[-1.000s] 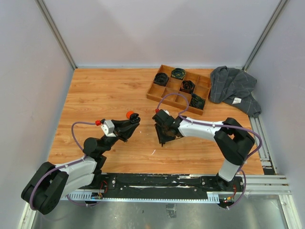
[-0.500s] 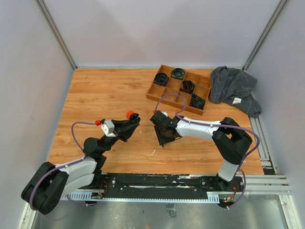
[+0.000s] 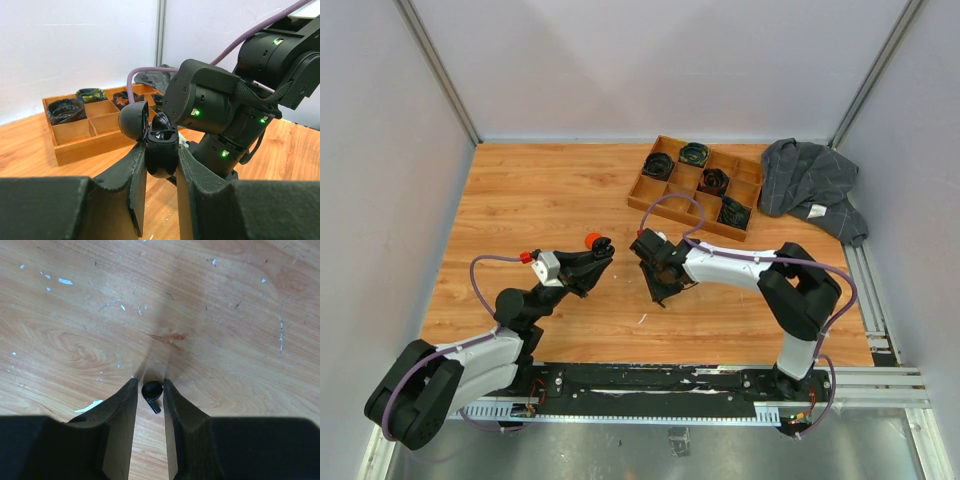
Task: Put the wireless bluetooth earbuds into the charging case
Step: Pick up the earbud from the center of the board.
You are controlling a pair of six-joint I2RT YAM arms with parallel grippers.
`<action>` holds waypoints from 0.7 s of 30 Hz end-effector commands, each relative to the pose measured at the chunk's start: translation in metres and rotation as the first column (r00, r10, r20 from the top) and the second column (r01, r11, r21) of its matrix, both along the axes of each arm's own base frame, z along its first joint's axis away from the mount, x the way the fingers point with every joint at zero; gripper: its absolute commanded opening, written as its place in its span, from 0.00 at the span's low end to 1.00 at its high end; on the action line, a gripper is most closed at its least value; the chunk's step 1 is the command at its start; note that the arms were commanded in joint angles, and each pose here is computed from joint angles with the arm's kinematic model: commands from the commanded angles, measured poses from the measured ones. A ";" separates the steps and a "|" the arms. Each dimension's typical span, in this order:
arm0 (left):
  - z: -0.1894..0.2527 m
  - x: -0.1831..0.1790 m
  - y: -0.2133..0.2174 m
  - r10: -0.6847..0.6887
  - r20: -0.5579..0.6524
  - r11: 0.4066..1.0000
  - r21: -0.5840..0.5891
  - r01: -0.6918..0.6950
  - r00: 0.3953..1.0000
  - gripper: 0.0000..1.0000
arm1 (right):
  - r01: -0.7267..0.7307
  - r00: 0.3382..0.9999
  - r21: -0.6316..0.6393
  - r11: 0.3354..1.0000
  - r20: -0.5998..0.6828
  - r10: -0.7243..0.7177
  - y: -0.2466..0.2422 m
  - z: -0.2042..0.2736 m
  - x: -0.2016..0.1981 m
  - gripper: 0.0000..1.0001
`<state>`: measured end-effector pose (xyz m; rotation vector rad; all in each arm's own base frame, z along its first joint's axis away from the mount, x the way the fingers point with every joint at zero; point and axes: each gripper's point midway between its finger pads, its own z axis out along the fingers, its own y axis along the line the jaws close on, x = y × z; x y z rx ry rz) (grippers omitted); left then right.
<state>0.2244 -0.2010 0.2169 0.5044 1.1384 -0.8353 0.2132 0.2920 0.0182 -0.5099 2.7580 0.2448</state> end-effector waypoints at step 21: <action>-0.015 -0.016 -0.001 -0.042 0.024 0.998 0.038 0.041 0.999 0.10 | -0.143 0.960 0.161 0.977 0.264 0.097 0.011 0.105 0.010 0.15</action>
